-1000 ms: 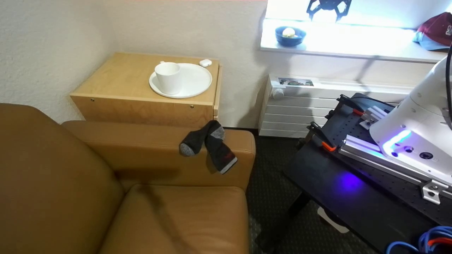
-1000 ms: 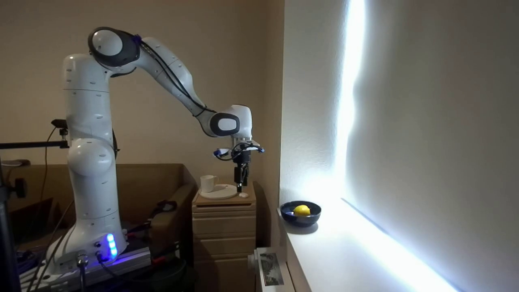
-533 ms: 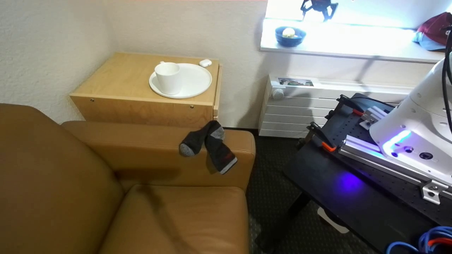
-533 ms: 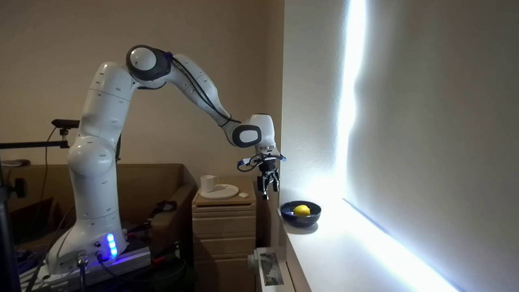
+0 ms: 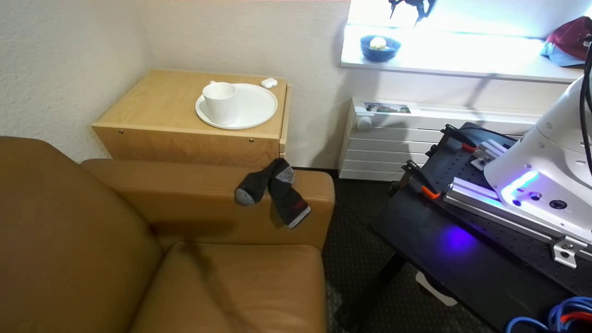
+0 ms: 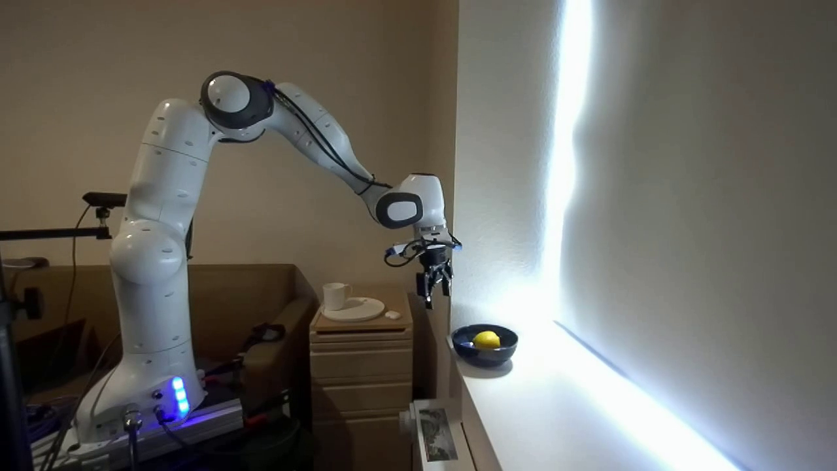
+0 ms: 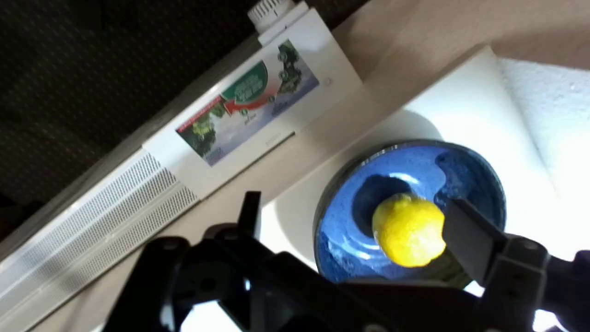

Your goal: Pick the fruit in the bowl on the windowsill and put it on the plate on the drawer

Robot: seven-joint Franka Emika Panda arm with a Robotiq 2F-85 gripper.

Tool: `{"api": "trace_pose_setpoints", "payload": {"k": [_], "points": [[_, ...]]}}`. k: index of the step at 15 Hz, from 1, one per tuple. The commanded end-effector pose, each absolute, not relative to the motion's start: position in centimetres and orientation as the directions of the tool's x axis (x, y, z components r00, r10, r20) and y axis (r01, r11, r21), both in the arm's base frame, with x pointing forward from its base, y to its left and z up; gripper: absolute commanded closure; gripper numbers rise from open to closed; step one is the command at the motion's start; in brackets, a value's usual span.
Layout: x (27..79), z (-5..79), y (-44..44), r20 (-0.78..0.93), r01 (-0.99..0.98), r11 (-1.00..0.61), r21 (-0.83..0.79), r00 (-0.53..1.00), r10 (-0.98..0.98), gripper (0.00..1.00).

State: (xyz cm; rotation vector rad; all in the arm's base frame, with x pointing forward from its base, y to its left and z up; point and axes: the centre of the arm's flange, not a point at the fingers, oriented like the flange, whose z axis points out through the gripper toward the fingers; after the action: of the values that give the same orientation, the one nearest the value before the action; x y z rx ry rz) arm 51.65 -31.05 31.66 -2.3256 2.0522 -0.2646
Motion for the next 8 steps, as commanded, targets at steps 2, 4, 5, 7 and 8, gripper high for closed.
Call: {"api": "trace_pose_setpoints", "payload": {"k": [2,4,5,7,8], "points": [[55.8,28.3,-34.5,0.360,-0.978,-0.136,-0.159,0.070,-0.930,0.00],[57.8,26.7,-35.9,0.456,-0.974,-0.135,-0.179,0.040,-0.889,0.00],[58.7,26.1,-36.1,0.480,-0.972,-0.133,-0.192,0.026,-0.877,0.00],[60.7,25.6,-36.4,0.426,-0.969,-0.085,-0.234,-0.024,-0.904,0.00],[61.7,25.9,-36.4,0.352,-0.967,-0.049,-0.251,-0.044,-0.935,0.00]]}}
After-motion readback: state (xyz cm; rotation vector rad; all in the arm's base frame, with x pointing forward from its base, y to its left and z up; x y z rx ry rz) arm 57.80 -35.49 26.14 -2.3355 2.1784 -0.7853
